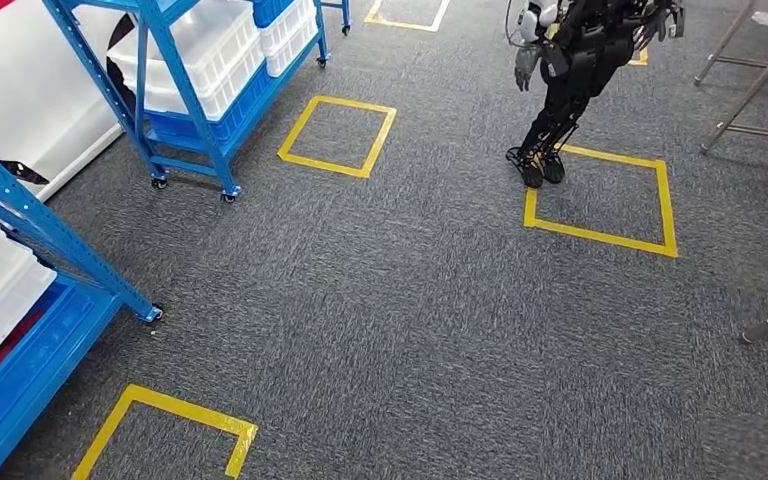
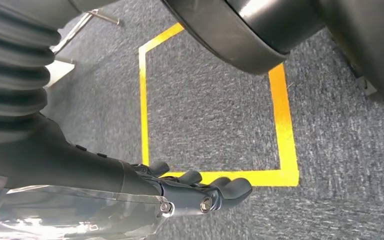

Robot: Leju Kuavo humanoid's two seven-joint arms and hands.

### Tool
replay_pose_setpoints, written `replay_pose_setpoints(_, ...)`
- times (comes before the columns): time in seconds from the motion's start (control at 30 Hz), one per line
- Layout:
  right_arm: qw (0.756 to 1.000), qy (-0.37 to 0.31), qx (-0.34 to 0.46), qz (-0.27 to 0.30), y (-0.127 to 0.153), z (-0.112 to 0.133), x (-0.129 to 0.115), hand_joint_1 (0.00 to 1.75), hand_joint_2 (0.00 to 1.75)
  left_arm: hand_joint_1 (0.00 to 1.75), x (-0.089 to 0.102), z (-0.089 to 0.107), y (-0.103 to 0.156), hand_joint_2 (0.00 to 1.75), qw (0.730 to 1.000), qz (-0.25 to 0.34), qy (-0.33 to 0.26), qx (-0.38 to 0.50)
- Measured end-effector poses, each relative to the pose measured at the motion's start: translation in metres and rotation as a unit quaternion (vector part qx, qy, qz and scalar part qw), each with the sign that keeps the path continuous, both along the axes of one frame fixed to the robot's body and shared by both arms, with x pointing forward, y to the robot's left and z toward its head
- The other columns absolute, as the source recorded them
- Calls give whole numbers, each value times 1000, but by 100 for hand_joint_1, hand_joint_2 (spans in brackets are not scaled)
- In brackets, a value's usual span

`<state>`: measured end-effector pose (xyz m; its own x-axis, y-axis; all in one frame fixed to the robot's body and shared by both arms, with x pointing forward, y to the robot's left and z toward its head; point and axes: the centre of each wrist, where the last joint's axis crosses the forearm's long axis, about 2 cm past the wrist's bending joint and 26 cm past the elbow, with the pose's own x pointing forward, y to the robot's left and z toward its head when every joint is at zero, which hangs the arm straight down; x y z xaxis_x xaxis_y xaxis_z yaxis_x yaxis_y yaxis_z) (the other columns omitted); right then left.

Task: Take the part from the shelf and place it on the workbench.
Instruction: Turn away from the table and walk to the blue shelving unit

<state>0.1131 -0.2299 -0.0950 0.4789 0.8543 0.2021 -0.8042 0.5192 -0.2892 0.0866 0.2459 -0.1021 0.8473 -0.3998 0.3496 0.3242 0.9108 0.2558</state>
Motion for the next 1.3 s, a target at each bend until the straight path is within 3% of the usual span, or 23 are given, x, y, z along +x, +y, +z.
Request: replay_pose_setpoints(1.3,1000,-11,4,7,-5,1,7,0,175,0,4,1,-5,0,1000,2,-1,-9)
